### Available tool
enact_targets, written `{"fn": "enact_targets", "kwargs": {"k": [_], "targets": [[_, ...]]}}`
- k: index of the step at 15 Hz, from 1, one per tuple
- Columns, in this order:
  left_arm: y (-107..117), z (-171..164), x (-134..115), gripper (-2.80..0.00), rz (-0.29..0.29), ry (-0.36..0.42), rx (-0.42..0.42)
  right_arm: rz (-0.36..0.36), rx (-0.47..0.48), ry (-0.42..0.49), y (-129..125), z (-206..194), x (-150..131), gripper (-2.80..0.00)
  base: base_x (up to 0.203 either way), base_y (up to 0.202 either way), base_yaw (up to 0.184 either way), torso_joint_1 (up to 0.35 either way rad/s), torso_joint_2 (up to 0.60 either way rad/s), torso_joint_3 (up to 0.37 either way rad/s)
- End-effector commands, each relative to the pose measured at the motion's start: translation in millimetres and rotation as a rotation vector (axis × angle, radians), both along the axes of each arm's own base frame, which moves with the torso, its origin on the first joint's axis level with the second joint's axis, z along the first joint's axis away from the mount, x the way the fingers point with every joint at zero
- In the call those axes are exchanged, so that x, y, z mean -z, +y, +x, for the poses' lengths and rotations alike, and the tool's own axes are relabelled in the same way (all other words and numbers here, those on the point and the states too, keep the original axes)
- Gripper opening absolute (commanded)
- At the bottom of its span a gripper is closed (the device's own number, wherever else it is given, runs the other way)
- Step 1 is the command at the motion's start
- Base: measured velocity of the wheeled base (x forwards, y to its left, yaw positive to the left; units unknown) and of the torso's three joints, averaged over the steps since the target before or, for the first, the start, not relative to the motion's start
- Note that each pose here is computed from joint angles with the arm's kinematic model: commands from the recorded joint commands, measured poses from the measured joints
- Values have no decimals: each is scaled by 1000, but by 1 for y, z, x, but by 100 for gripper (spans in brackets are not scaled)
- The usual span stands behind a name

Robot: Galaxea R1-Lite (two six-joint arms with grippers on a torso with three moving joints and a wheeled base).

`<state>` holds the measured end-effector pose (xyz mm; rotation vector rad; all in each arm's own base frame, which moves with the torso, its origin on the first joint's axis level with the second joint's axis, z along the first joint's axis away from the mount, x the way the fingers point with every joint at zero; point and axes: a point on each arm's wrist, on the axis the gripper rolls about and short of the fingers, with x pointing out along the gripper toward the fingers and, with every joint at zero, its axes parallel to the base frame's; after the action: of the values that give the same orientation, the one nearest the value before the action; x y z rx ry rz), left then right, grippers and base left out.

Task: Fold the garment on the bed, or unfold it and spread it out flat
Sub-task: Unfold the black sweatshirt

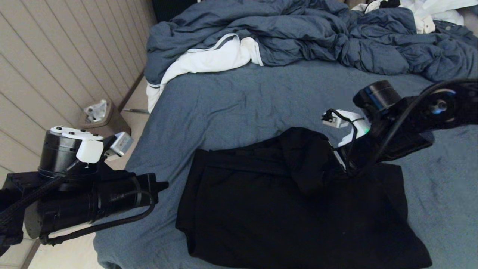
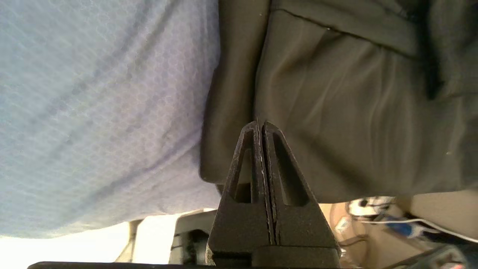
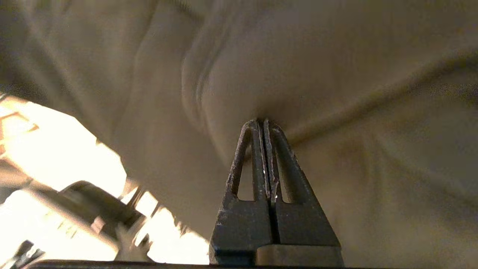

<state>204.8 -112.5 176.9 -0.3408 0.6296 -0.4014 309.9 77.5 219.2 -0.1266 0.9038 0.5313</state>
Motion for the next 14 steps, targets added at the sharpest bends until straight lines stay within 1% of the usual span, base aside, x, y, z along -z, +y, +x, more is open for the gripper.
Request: {"fn": "enact_targets", "kwargs": {"k": [1,2,4,6,8,10,11,12,13,14], "targets": [[-1,-1,4,-280,2,14,4,-5,-12,-26,12,6,20,-280,0,0,0,0,0,0],[-1,-1,5,-280,4,17,4,-18,-3,-31,19,5,28,-280,0,0,0,0,0,0],[-3,2,8,-280,9,30,5,-47,-2,-11,30,-2,38,-280,0,0,0,0,0,0],[-2,1,9,-280,11,36,5,-66,11,-50,38,-4,29,-280,0,0,0,0,0,0],[-3,2,9,-280,10,35,6,-62,27,-102,46,-11,13,-280,0,0,0,0,0,0],[-3,3,11,-280,12,41,5,-83,64,-145,47,-10,2,-280,0,0,0,0,0,0],[-3,3,12,-280,13,44,5,-82,73,-167,46,-15,-5,-280,0,0,0,0,0,0],[-3,3,11,-280,12,44,5,-82,70,-175,46,-23,-10,-280,0,0,0,0,0,0],[-4,4,11,-280,12,44,5,-105,65,-156,46,-32,-11,-280,0,0,0,0,0,0],[-3,3,12,-280,13,47,5,-146,84,-153,46,-37,-9,-280,0,0,0,0,0,0]]}}
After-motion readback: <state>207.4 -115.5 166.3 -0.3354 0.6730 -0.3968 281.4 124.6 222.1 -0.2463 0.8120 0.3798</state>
